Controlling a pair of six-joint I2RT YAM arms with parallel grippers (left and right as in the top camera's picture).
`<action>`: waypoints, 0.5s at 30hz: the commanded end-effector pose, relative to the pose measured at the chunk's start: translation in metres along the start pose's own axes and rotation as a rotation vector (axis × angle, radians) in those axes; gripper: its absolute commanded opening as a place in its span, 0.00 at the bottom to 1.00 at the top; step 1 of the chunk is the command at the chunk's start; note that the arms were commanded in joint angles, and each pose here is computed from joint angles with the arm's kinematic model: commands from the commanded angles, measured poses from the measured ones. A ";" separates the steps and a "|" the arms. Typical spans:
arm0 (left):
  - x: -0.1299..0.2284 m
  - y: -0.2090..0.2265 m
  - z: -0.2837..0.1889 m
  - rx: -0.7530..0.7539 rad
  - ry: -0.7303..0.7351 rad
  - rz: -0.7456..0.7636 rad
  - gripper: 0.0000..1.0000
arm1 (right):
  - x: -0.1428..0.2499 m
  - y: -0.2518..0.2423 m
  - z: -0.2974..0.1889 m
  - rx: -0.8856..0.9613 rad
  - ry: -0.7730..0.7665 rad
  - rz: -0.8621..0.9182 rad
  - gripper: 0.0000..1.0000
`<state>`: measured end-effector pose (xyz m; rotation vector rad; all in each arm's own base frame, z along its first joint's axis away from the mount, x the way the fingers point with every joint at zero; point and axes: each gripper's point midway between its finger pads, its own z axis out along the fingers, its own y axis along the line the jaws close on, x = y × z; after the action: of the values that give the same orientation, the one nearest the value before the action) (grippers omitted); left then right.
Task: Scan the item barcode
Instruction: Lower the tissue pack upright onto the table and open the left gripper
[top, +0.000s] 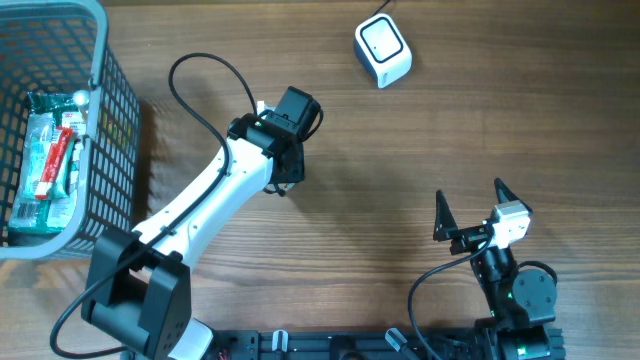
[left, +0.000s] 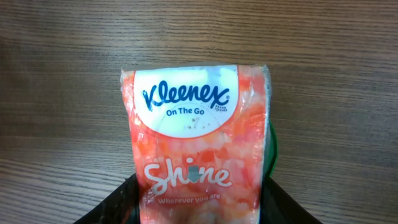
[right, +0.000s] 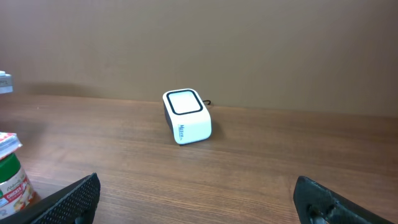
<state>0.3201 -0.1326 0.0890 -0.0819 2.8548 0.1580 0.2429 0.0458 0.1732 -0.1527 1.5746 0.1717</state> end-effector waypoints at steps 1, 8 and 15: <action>0.006 0.002 0.005 -0.005 0.030 0.004 0.46 | -0.001 -0.003 0.000 0.014 -0.007 -0.012 1.00; 0.007 0.002 0.005 -0.007 0.033 0.006 0.46 | -0.001 -0.003 0.000 0.014 -0.007 -0.012 1.00; 0.004 0.002 -0.001 0.006 0.014 0.019 0.47 | -0.001 -0.003 0.000 0.014 -0.007 -0.012 1.00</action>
<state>0.3179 -0.1314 0.0885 -0.0743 2.8642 0.1666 0.2430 0.0458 0.1730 -0.1528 1.5749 0.1717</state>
